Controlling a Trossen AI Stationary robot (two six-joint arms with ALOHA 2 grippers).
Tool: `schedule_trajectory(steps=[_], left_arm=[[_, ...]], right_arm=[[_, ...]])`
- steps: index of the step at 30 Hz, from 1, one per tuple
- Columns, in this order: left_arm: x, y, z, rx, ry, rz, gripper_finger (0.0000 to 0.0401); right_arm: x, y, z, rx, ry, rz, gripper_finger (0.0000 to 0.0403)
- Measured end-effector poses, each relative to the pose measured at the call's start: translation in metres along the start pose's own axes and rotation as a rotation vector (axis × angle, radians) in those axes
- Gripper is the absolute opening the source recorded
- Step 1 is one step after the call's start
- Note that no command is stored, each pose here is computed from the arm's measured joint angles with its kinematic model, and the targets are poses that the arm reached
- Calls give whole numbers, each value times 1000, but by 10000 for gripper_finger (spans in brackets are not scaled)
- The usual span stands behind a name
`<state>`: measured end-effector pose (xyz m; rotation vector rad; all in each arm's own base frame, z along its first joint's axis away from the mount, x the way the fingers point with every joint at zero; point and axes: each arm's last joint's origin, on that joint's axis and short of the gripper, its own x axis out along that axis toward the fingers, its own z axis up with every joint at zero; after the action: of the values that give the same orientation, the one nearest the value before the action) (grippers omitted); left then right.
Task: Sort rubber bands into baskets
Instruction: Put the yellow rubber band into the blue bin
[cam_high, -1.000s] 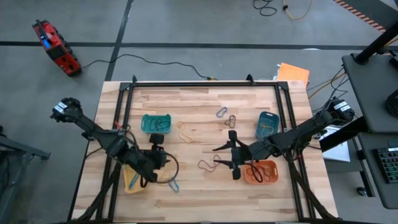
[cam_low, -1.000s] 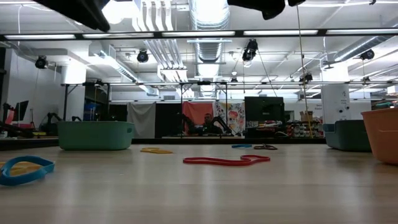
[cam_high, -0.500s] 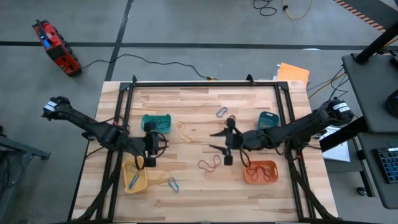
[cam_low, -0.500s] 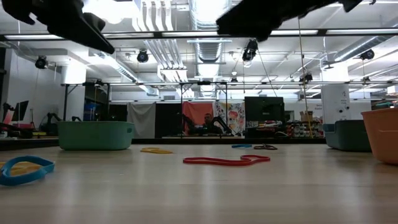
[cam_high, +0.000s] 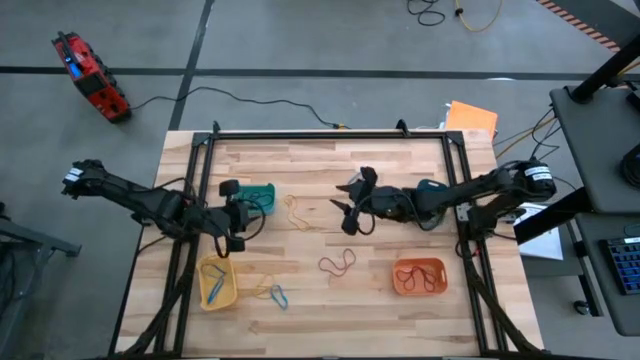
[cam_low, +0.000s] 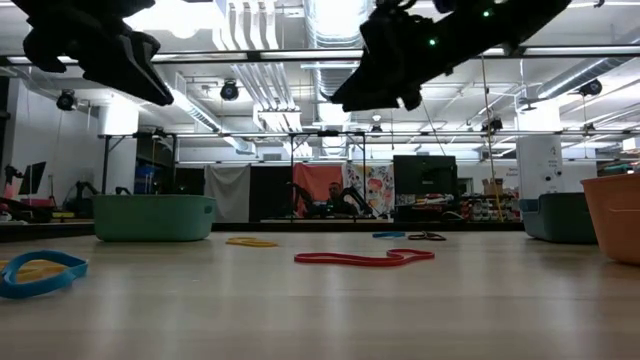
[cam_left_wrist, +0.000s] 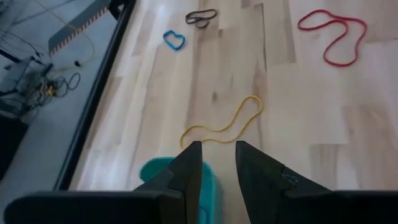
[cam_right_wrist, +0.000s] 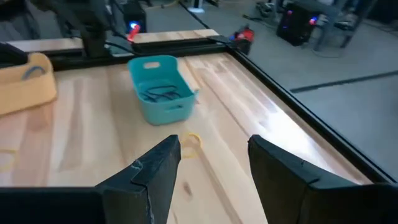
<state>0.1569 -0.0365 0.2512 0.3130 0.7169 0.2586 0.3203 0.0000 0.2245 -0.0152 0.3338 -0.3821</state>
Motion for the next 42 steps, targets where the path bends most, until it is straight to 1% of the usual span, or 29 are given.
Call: schedule_trajectory(steps=[4,7,11,16,18,22,25,28,31,34,38,42], left_arm=[[-3,7,-1,4,-33,19,83],[-4,12,-4,-4,-67,21,83],[-1,14,-9,-10,-117,-13,83],[3,14,-18,-16,-128,-3,83],[4,14,-21,-15,-126,-2,83],[4,14,-21,-18,-130,12,83],[3,15,-21,-18,-131,42,83],[3,17,-21,-22,-128,86,83],[3,17,-21,-24,-126,107,83],[4,17,-21,-23,-122,115,83],[4,17,-21,-21,-120,115,83],[5,17,-21,-22,-120,116,83]], right_arm=[[12,-2,7,-5,24,20,185],[22,0,11,-29,83,10,185],[39,7,17,-56,161,6,185],[66,18,18,-91,240,10,185],[76,23,17,-98,263,32,185],[94,32,10,-102,299,86,185],[104,36,5,-99,313,86,185],[114,39,-6,-90,342,80,185],[124,43,-18,-80,372,74,185],[135,48,-30,-81,387,77,185],[147,54,-47,-53,428,119,185],[158,58,-58,-38,447,119,185]])
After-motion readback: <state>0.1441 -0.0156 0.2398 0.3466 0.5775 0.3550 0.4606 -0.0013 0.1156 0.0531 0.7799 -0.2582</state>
